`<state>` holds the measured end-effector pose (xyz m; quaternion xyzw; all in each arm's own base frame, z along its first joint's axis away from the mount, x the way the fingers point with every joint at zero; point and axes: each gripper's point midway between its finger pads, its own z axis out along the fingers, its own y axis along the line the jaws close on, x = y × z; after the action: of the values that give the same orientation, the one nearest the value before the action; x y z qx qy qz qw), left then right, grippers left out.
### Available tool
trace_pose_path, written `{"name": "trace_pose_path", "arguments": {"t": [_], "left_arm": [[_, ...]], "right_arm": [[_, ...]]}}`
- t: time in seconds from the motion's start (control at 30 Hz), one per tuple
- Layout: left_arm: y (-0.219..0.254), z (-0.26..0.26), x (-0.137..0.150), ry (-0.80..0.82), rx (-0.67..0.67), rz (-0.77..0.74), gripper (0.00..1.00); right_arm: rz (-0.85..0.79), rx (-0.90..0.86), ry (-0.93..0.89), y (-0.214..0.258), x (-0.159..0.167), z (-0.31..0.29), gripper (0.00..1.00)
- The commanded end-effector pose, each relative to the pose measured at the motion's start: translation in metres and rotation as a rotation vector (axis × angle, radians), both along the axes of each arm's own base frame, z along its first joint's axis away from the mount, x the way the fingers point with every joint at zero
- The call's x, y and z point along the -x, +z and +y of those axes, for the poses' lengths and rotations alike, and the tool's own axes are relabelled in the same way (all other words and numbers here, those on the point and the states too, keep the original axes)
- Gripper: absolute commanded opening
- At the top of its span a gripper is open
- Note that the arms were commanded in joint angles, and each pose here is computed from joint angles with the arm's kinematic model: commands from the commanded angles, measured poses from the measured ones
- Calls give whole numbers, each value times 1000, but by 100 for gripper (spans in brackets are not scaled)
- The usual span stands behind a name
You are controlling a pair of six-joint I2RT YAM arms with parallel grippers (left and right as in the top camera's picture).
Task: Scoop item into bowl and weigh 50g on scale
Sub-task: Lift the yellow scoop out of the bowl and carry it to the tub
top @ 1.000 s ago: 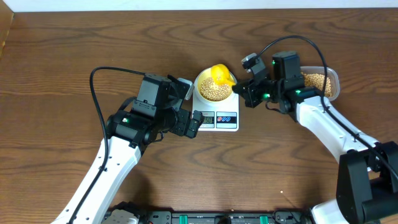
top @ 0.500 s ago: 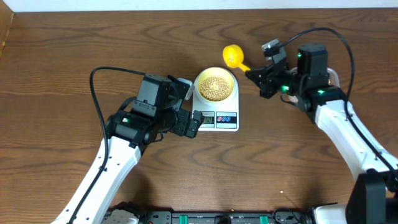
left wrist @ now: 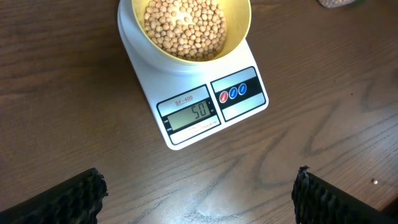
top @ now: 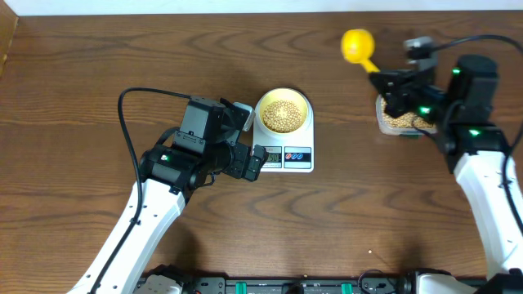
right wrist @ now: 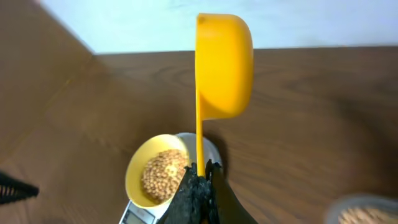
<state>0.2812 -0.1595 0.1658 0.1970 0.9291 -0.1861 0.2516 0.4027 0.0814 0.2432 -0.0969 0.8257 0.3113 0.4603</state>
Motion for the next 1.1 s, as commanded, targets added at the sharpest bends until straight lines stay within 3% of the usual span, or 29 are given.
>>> {"name": "trace_pose_path", "arguments": {"t": [0.0,0.47,0.67,1.07], "left_arm": [[0,2,-1,-3,-11,-9,98],[0,2,-1,-3,-11,-10,98],[0,2,-1,-3,-11,-10,98],[0,2,-1,-3,-11,-10,98]], "right_arm": [[65,-59,-90,0,3,-30,1],[221,-103,-356,-20,28,-120,1],[316,80,-459,-53,45,-149,1],[357,272,-416,-72,60,-154,1]]}}
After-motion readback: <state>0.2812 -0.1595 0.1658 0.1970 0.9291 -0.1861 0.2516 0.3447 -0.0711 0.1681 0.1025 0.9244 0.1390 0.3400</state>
